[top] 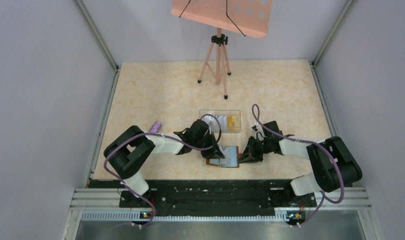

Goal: Put the credit cards into the card holder
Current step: Insert the credit card into the card holder, then close the card holder at the corner of the board.

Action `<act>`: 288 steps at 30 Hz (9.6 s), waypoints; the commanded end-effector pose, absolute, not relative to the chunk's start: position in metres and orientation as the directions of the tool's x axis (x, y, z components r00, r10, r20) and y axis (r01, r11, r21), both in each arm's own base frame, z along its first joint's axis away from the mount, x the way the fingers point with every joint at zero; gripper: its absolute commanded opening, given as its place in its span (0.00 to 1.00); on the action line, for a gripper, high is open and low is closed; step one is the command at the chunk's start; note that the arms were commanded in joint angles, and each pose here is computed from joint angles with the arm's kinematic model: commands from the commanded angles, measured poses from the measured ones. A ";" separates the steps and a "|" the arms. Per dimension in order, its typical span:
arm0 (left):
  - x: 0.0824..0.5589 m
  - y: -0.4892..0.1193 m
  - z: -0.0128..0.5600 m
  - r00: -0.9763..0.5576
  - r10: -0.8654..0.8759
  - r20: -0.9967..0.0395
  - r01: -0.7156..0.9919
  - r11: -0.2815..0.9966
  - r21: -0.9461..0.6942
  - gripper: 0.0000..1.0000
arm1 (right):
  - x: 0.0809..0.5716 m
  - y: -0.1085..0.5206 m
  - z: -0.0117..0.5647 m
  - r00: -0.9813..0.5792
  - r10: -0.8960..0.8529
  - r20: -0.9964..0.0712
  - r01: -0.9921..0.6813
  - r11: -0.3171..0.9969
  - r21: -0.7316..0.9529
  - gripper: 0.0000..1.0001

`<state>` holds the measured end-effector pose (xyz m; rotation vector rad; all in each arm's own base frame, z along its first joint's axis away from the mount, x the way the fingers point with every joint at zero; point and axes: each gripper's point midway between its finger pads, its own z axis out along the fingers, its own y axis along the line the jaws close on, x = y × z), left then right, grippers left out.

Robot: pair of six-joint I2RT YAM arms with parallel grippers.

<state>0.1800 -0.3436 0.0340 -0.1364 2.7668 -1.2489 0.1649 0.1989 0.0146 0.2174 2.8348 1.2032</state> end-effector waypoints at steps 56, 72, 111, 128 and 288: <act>0.186 -0.273 0.058 -0.938 0.229 -0.259 0.279 0.944 -0.175 0.67 | 0.202 0.251 0.048 -0.995 0.049 -0.090 -0.040 0.618 0.785 0.11; 0.177 -0.296 0.046 -0.960 0.180 -0.216 0.249 0.902 -0.354 0.64 | 0.203 0.318 0.049 -0.990 -0.100 -0.097 -0.135 0.505 0.853 0.01; 0.175 -0.286 0.038 -0.955 0.235 -0.182 0.282 0.910 -0.304 0.56 | 0.195 0.314 0.066 -0.987 -0.099 -0.124 -0.158 0.586 0.794 0.16; 0.175 -0.328 0.055 -0.955 0.247 -0.166 0.297 0.837 -0.460 0.50 | 0.179 0.257 0.034 -0.993 -0.079 -0.090 -0.118 0.785 0.608 0.01; 0.142 -0.334 0.080 -0.959 0.274 -0.075 0.258 0.731 -0.631 0.41 | 0.106 0.253 0.051 -0.952 -0.303 0.055 -0.112 0.507 0.855 0.43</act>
